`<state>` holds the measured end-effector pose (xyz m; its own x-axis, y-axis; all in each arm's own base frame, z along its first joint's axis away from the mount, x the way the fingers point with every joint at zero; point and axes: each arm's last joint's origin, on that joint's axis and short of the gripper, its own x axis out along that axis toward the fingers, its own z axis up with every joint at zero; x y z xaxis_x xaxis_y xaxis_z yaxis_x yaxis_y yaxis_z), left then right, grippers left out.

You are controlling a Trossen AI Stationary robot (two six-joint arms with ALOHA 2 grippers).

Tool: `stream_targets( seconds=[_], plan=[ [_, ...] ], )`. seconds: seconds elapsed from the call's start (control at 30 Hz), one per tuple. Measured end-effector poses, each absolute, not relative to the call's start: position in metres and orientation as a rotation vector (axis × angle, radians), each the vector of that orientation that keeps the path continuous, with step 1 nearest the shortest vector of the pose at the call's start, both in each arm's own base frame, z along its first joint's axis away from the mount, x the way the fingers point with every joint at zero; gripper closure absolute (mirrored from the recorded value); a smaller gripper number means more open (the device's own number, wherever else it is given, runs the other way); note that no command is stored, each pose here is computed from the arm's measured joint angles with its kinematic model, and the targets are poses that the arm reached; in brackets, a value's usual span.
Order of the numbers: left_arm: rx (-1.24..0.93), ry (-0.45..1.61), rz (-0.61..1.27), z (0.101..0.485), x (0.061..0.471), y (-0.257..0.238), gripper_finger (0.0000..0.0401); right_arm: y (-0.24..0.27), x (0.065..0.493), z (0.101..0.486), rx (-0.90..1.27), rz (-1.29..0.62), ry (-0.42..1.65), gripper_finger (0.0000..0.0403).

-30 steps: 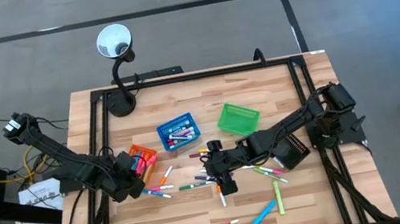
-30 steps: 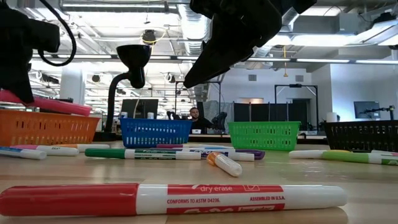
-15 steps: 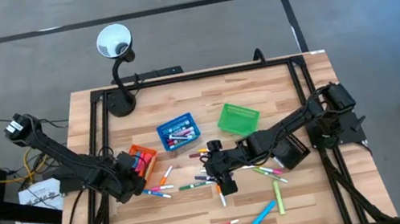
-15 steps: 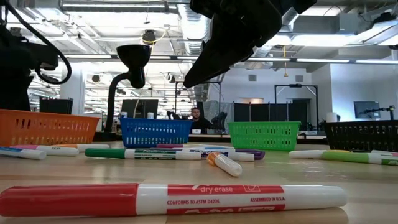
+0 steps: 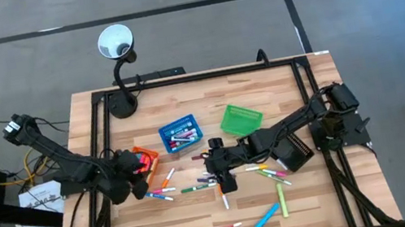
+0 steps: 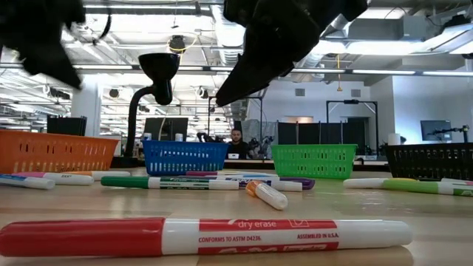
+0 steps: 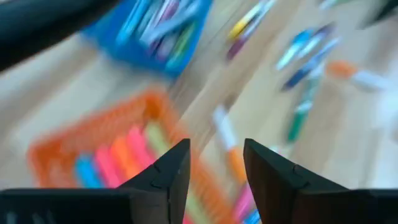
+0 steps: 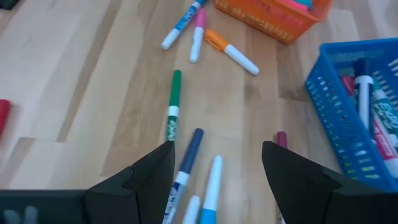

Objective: Pick & Place Markers
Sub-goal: Put the large dark green marker pen into the green basket

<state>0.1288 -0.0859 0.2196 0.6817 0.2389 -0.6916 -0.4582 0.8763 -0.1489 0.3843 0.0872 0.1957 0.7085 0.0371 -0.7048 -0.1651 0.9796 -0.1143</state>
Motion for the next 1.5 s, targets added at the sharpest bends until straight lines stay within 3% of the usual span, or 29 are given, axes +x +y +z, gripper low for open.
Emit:
stream_targets(
  seconds=[0.17,0.33,0.67,0.87,1.1,1.3,1.5],
  plan=[
    [-0.176,0.54,0.174,0.236,0.15,-0.103,0.0256,0.082,0.386,0.196,-0.168,0.098,0.778,0.0168],
    [-0.087,0.47,0.114,0.232,0.168,-0.116,0.0256,0.083,0.384,0.195,-0.172,0.103,0.79,0.0168],
    [-0.107,0.584,0.229,0.196,0.209,-0.105,0.0256,0.094,0.367,0.222,-0.145,0.098,0.958,0.0168],
    [-0.219,0.665,0.15,0.177,0.236,-0.091,0.0256,0.105,0.358,0.229,-0.123,0.1,1.0,0.0168],
    [-0.164,0.716,-0.029,0.144,0.256,-0.105,0.0274,0.107,0.351,0.212,-0.099,0.077,1.055,0.0168],
    [-0.115,0.783,-0.006,0.123,0.258,-0.106,0.0294,0.107,0.352,0.212,-0.053,0.057,1.033,0.0168],
    [-0.103,0.814,-0.019,0.112,0.259,-0.11,0.0286,0.111,0.354,0.213,-0.032,0.061,1.001,0.0168]
  ],
)
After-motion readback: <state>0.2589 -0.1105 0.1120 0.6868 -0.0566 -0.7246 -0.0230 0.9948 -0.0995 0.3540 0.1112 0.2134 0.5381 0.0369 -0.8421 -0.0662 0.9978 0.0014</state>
